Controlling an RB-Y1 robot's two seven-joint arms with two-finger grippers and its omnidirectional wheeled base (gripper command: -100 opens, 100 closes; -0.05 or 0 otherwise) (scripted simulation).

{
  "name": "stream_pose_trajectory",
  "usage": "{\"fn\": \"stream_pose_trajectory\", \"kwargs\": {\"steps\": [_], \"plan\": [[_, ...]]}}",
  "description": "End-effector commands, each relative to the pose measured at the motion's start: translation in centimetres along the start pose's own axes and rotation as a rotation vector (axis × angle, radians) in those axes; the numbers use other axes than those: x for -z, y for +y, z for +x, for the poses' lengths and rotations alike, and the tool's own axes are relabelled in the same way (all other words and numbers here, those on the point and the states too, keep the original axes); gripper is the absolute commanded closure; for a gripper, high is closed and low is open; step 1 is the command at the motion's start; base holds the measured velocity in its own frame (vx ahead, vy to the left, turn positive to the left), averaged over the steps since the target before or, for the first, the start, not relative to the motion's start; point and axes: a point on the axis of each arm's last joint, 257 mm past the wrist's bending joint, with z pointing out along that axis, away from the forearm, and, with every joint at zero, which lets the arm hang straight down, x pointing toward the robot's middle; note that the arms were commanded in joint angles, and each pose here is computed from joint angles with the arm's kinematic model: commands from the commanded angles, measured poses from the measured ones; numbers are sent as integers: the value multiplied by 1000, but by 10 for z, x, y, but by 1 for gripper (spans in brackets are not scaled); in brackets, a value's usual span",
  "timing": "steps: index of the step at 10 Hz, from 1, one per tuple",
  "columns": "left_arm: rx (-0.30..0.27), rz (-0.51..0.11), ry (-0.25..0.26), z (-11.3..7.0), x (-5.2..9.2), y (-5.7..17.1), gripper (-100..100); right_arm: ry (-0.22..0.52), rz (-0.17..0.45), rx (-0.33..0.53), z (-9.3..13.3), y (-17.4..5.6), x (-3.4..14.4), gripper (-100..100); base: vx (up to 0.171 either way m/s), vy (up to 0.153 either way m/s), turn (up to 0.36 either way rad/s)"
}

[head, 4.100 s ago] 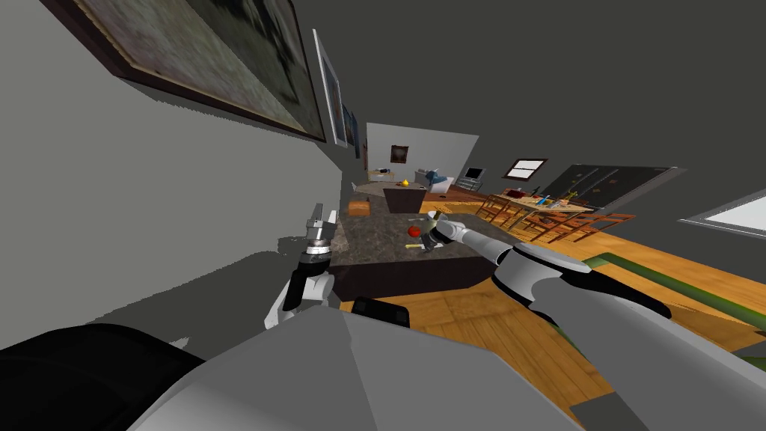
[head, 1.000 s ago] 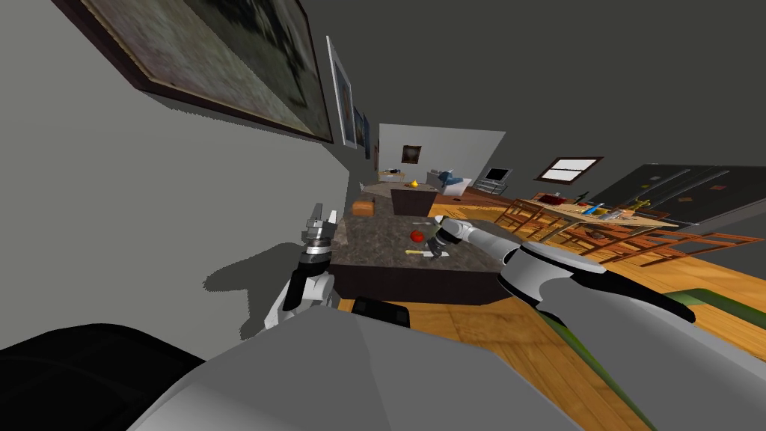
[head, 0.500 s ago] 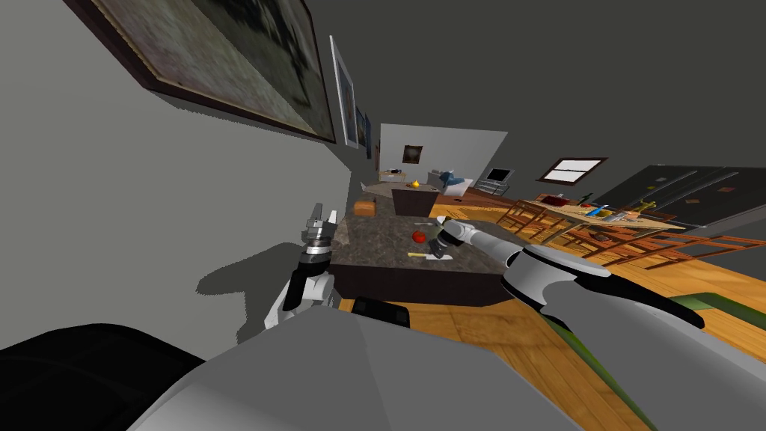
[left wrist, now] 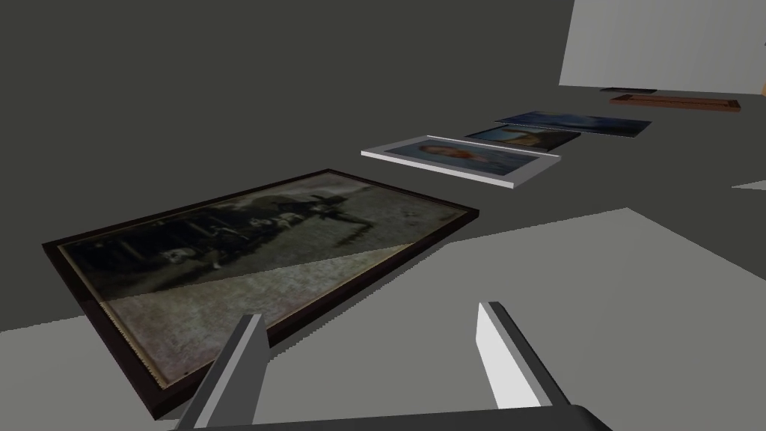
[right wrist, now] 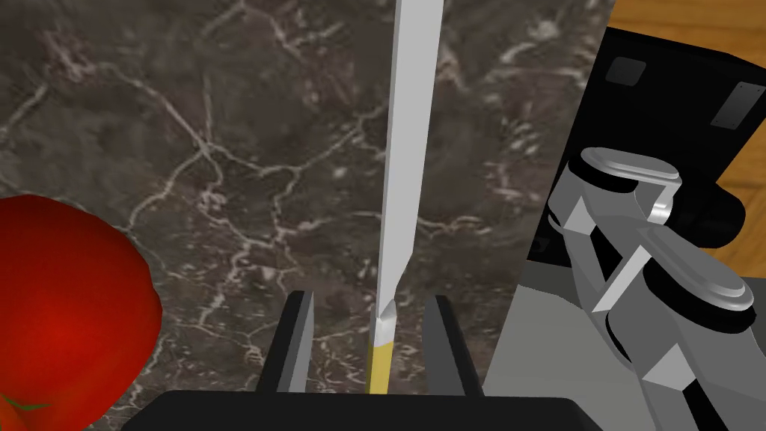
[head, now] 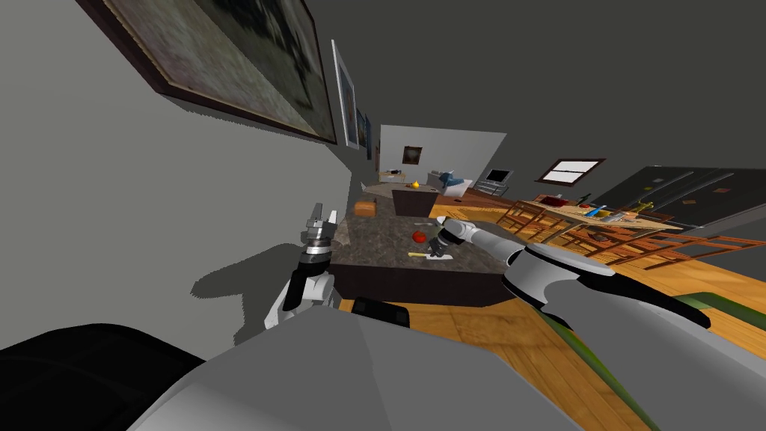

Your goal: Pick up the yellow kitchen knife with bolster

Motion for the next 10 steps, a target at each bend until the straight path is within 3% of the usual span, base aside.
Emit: {"fn": "stream_pose_trajectory", "kwargs": {"steps": [1, 2, 3, 4, 6, 7, 10], "plan": [[0, 0, 0, 0, 0, 0, 0, 0, -11, -5, -2, 0, 9, -100, -34, 76, -20], [0, 0, 0, 0, 0, 0, 0, 0, -6, -3, 0, 0, 5, -100, -16, 32, -8], [0, 0, 0, 0, 0, 0, 0, 0, -9, -4, 0, 1, 5, 0, -2, 6, 1], [0, 0, 0, 0, 0, 0, 0, 2, -3, -5, 2, 3, -6, -100, 0, 13, 27], [0, 0, 0, 0, 0, 0, 0, 2, -4, -8, 4, 3, -7, -100, -1, 13, 14], [0, 0, 0, 0, 0, 0, 0, 2, -2, -6, 4, 3, -8, 100, 0, 0, 0], [0, 0, 0, 0, 0, 0, 0, 2, -2, -6, 4, 3, -8, 100, 0, 0, 0]]}}
